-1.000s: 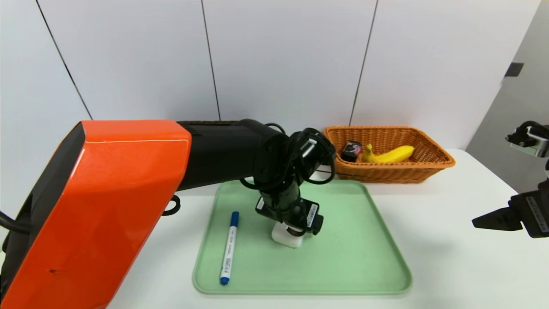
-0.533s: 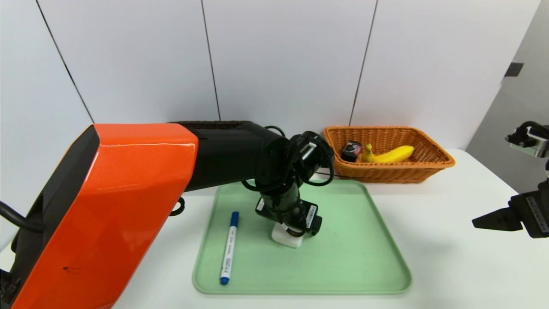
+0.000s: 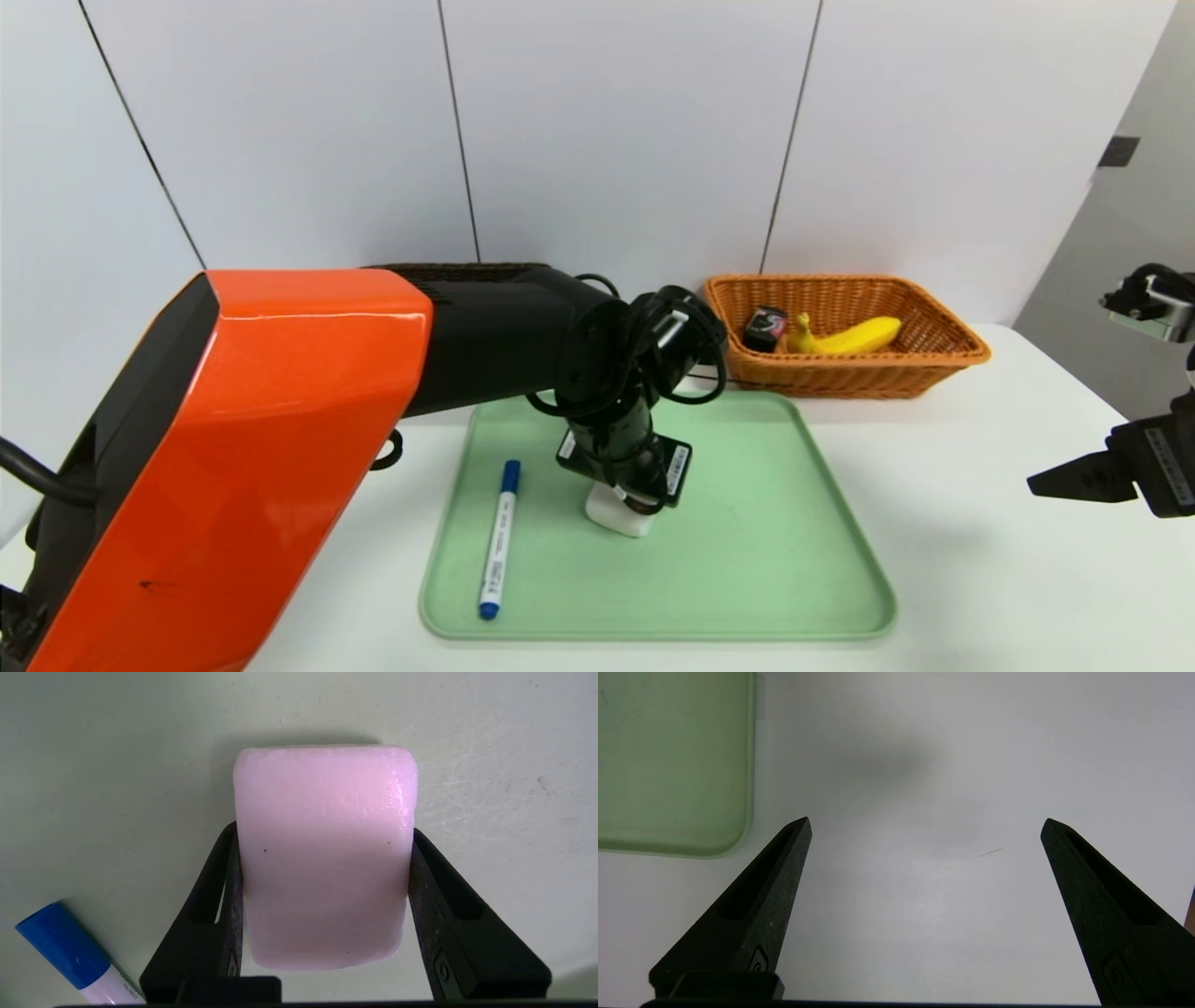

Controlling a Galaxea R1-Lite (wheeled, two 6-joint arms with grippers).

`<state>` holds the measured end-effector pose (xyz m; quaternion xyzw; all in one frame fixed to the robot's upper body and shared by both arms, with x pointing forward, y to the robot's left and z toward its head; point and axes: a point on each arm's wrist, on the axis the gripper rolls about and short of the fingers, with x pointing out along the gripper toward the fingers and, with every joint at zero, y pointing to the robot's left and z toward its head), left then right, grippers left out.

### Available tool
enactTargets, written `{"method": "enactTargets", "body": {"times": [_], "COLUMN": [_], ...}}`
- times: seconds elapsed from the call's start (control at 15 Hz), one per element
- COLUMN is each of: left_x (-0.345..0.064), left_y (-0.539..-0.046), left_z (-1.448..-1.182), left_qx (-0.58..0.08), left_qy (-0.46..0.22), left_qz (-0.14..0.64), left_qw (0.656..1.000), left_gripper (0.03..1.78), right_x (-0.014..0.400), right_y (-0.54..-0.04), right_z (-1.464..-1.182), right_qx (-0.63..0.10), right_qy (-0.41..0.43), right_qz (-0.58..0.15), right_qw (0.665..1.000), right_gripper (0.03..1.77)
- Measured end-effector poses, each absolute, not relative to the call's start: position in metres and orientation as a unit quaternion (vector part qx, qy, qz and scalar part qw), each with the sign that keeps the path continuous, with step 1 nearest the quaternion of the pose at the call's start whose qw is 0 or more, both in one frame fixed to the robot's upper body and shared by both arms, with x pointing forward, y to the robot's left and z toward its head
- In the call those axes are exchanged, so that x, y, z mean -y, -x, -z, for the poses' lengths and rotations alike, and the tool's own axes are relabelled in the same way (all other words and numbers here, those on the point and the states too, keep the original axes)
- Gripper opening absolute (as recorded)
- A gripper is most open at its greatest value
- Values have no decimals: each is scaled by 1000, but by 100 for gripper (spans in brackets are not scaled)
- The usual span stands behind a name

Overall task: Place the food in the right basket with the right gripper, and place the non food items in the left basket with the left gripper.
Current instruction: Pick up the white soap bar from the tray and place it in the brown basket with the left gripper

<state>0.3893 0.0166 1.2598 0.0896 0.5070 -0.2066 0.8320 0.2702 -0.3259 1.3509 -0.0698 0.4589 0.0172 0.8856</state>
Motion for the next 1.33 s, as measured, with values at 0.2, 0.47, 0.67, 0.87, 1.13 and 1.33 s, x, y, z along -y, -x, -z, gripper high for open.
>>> {"method": "enactTargets", "body": {"times": [0.2,0.47,0.67,0.87,1.13,1.33], "left_x": [-17,-20,-28,-49,-107,-147], "left_y": [-389,-385,-378,-369,-374,-388], "left_z": [-1260,-1272,-1301,-1345,-1401,-1424], "left_qx": [-509,-500,-471,-425,-355,-304], "left_qy": [-83,-77,-57,-27,33,74], "left_qz": [202,209,220,230,201,161], "left_qw": [832,837,852,875,912,936], "left_gripper": [98,98,98,98,98,98], "right_x": [326,326,326,326,326,326], "right_y": [-270,-270,-270,-271,-271,-271], "right_z": [-1351,-1351,-1351,-1351,-1350,-1349], "right_qx": [-459,-459,-459,-460,-461,-462], "right_qy": [69,69,69,69,68,68], "right_qz": [-17,-17,-16,-17,-16,-16], "right_qw": [886,886,886,885,885,884], "right_gripper": [170,170,170,170,170,170]}}
